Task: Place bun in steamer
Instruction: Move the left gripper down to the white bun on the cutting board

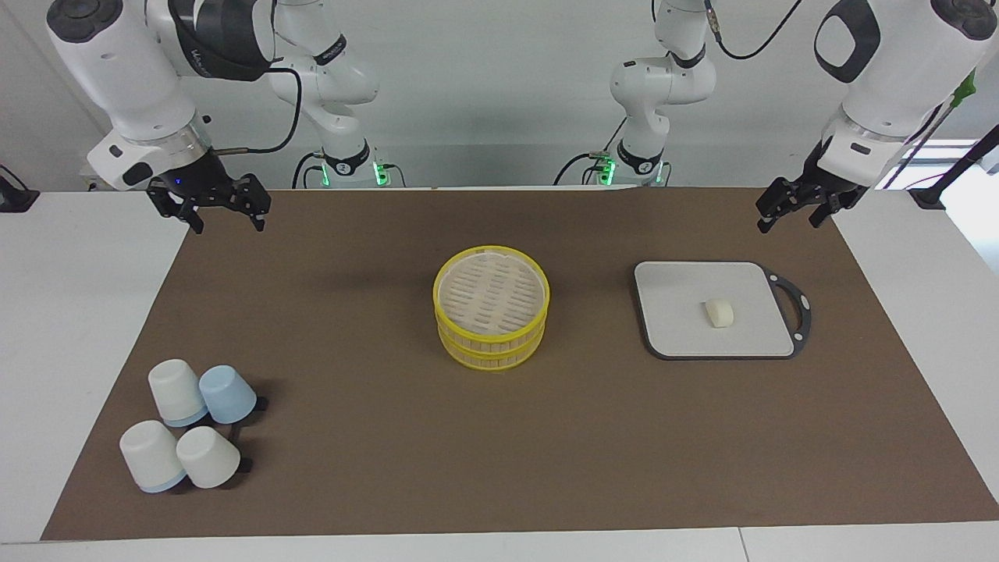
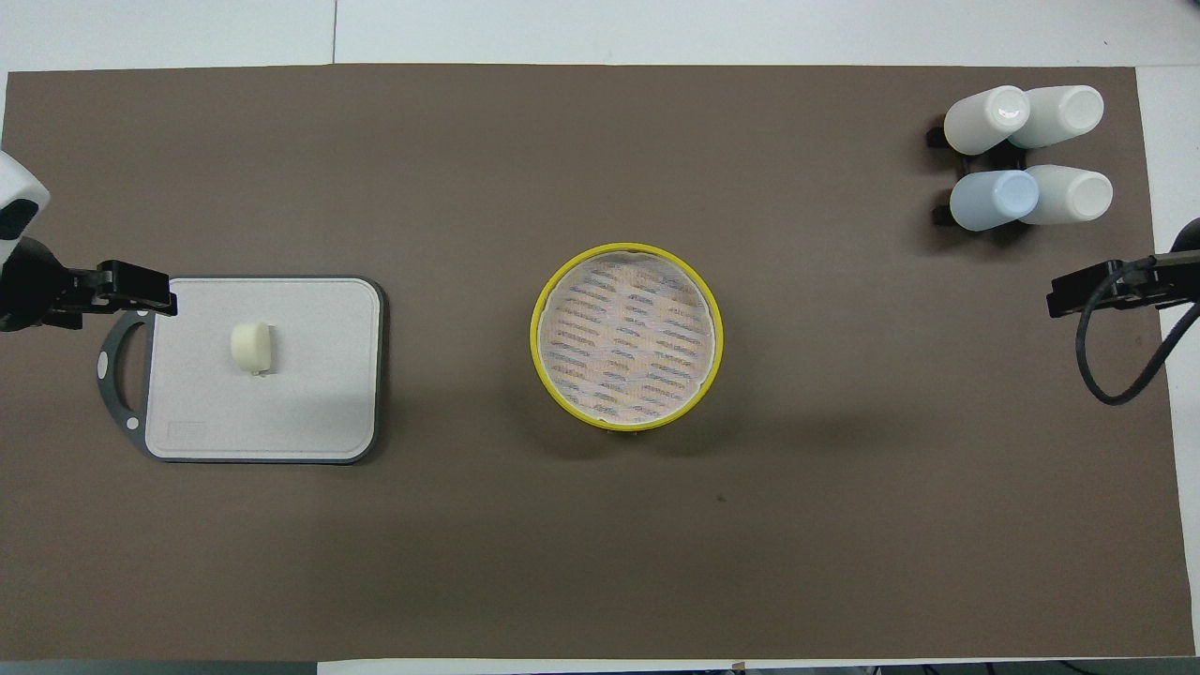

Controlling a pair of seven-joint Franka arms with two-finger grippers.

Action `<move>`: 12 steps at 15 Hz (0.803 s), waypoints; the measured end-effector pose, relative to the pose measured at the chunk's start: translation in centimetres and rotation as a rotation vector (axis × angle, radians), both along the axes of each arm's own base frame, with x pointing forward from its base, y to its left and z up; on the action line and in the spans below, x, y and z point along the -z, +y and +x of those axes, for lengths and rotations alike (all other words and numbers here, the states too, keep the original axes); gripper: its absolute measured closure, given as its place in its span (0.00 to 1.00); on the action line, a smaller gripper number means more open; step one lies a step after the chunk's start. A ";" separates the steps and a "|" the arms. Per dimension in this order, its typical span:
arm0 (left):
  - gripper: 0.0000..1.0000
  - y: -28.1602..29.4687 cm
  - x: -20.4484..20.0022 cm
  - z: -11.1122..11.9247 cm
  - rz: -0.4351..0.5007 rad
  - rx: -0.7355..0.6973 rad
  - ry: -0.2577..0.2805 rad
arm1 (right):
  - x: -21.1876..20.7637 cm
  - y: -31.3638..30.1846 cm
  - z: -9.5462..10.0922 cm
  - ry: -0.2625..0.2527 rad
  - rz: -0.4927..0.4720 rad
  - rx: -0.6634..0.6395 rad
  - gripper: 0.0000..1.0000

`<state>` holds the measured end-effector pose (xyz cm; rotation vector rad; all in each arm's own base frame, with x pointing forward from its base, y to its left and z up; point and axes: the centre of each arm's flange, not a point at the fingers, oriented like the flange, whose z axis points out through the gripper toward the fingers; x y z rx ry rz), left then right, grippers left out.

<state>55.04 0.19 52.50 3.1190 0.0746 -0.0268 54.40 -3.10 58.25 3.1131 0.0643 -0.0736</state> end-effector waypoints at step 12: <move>0.00 0.8 16.2 -1.1 0.009 -0.016 -0.028 | 0.3 -2.3 -0.5 0.026 0.002 0.043 0.00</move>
